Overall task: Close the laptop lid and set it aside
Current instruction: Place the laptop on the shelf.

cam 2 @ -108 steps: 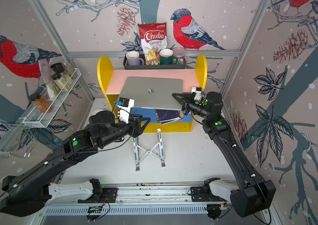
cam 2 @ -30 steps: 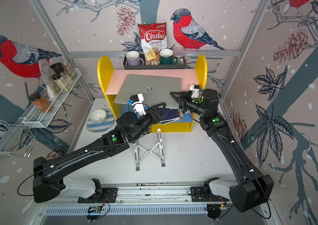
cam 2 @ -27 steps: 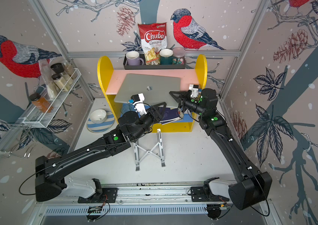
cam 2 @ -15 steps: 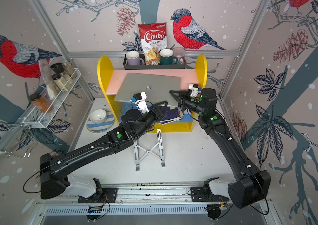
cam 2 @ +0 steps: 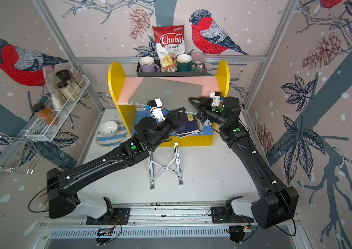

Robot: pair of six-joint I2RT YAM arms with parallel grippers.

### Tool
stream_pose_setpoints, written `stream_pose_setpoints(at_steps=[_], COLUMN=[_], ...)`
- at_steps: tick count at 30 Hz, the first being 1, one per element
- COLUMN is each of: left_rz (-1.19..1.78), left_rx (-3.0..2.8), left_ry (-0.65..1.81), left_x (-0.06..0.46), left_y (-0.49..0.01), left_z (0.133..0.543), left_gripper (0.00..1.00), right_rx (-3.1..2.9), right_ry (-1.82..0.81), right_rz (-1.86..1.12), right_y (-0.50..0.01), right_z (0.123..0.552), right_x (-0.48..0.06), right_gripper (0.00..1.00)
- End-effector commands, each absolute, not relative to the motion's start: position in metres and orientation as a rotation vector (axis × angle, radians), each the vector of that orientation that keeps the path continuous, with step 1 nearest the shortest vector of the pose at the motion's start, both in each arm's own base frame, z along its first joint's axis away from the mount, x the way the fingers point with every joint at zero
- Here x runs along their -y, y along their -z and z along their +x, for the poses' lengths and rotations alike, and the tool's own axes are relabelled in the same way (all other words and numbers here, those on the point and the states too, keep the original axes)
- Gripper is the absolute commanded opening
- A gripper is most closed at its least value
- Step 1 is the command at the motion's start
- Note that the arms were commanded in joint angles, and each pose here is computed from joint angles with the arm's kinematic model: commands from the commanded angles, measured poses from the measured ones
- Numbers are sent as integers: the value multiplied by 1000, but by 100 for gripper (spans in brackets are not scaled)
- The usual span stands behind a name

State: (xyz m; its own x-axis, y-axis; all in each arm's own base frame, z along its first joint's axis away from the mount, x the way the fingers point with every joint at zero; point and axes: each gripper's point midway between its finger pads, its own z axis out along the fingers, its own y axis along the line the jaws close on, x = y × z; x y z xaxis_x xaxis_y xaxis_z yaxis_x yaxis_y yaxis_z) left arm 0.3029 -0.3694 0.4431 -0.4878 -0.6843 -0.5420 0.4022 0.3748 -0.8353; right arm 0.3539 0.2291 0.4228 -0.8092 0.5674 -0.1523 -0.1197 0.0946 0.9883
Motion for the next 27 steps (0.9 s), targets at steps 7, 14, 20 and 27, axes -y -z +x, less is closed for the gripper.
stream_pose_setpoints(at_steps=[7, 14, 20, 27], left_rz=[-245, -235, -230, -231], left_rx=[-1508, -1519, -1536, -1548], left_ry=[1380, 1377, 1385, 1405], left_x=[368, 375, 385, 397], left_y=[-471, -471, -466, -457], left_z=[308, 314, 321, 328], left_gripper=[28, 28, 28, 28], right_rx=[-1903, -1908, -1870, -1861], right_ry=[-1753, -1695, -1618, -1574], right_rz=[447, 469, 493, 471], right_y=[-417, -413, -418, -420], right_z=[351, 348, 336, 317], right_x=[-225, -213, -188, -177], right_gripper=[86, 100, 100, 100])
